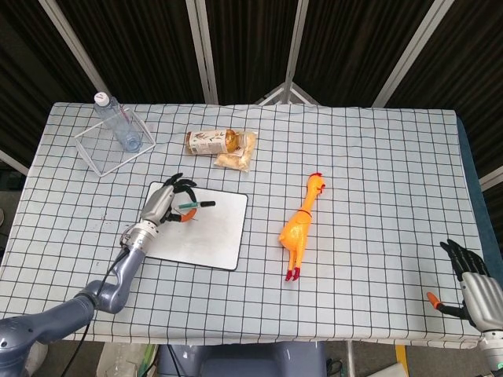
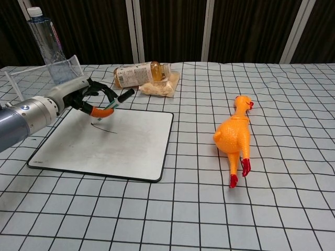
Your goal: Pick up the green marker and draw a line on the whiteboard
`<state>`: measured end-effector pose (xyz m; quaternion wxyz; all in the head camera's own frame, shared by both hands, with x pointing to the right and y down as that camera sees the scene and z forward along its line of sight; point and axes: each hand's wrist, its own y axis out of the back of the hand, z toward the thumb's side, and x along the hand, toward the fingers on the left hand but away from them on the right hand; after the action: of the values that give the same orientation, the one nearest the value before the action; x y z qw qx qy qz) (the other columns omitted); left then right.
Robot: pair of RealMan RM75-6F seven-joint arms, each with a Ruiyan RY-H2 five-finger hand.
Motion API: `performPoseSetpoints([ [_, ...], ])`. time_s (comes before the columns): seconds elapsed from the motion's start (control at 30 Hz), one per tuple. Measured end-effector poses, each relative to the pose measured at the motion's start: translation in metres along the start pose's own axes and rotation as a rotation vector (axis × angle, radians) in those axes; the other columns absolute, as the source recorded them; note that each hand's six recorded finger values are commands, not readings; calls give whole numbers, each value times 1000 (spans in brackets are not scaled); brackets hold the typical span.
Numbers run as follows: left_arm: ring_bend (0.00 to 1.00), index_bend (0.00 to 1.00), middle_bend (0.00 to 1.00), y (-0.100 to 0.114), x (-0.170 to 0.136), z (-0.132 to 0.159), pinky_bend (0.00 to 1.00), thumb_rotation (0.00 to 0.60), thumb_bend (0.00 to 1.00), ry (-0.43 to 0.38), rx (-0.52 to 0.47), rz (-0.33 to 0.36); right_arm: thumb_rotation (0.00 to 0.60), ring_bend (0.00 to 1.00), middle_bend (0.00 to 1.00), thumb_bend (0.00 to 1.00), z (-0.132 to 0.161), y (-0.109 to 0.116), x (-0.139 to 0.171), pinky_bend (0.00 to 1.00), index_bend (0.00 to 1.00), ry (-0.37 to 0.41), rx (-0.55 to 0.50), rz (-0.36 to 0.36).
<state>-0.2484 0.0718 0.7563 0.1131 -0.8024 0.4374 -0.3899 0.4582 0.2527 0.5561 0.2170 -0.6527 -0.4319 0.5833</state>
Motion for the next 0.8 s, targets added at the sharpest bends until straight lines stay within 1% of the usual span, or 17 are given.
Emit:
performPoseSetpoints([
  [0.17,2,721,227,24,2,7,4,600,535,-26,-96,64,600,0,0,265,0,1,0,0,0,2,1,-3],
  [0.27,2,721,227,31,1,18,4,600,535,-53,-147,80,600,0,0,265,1,1,1,0,0,4,-1,-2],
  [0.33,2,721,227,32,-1,25,4,600,535,-66,-176,77,600,0,0,264,2,1,1,0,0,8,-2,-2],
  [0.43,2,720,227,28,-4,37,4,600,534,-80,-217,60,600,0,0,264,3,0,1,0,0,15,-3,0],
  [0.53,2,720,227,19,-7,44,4,600,534,-78,-244,41,600,0,0,265,4,0,1,0,0,17,-3,2],
  [0.8,2,721,227,-22,-9,54,4,600,534,-55,-273,-17,600,0,0,265,2,0,1,0,0,12,-8,1],
])
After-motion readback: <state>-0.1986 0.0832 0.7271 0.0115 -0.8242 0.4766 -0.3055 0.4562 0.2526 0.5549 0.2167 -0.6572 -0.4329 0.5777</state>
